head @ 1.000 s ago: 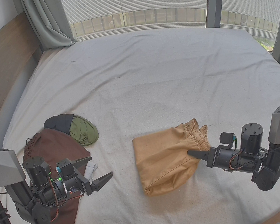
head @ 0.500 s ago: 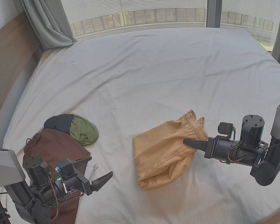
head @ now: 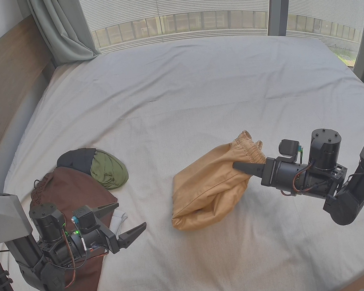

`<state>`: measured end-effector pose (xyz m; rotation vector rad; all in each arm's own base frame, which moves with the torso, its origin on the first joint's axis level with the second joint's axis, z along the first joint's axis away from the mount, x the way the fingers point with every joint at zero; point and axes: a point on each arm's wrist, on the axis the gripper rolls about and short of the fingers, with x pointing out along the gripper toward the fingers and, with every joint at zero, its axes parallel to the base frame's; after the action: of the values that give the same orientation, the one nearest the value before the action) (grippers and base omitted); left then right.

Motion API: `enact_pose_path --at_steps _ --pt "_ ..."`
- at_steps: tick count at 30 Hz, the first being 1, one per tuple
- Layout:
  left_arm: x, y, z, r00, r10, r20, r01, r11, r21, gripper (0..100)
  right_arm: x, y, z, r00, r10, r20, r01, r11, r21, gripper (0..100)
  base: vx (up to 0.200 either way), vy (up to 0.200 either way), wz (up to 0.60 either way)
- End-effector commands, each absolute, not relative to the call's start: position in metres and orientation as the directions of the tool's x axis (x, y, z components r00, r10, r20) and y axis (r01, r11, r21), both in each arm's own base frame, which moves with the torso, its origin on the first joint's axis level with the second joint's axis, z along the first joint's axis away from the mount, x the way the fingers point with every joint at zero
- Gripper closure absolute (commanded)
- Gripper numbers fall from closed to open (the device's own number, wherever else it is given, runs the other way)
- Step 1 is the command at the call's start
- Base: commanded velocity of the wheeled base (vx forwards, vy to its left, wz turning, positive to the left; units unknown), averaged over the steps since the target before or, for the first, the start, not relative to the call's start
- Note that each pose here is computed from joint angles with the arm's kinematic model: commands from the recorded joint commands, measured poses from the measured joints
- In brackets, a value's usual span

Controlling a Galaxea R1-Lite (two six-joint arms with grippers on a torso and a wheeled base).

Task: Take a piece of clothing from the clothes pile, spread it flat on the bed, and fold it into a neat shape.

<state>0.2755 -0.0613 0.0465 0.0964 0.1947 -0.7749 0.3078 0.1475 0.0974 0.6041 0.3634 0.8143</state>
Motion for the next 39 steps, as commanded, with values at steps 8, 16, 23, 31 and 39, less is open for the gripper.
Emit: enact_pose_path --at_steps 8,16,23,31,39 --pt "0.275 -0.061 0.048 0.699 -0.685 -0.206 0.703 0.711 0.017 0 0.327 0.153 0.134 0.647 0.762 -0.015 -0.599 0.521 0.608 100 0.0 0.0 0.0" --pt "0.275 -0.061 0.048 0.699 -0.685 -0.205 0.703 0.711 0.018 0 0.338 0.157 0.147 0.648 0.761 -0.007 -0.604 0.52 0.605 100 0.0 0.0 0.0" --pt "0.275 -0.061 0.048 0.7 -0.684 -0.206 0.701 0.712 0.017 0 0.352 0.16 0.163 0.641 0.767 -0.001 -0.611 0.512 0.604 100 0.0 0.0 0.0" --pt "0.275 -0.061 0.048 0.699 -0.685 -0.206 0.703 0.711 0.017 0 0.367 0.163 0.169 0.647 0.762 0.001 -0.603 0.511 0.612 100 0.0 0.0 0.0" --pt "0.275 -0.061 0.046 0.697 -0.685 -0.211 0.703 0.711 0.014 0 0.403 0.164 0.175 0.667 0.745 0.025 -0.593 0.51 0.623 100 0.0 0.0 0.0"
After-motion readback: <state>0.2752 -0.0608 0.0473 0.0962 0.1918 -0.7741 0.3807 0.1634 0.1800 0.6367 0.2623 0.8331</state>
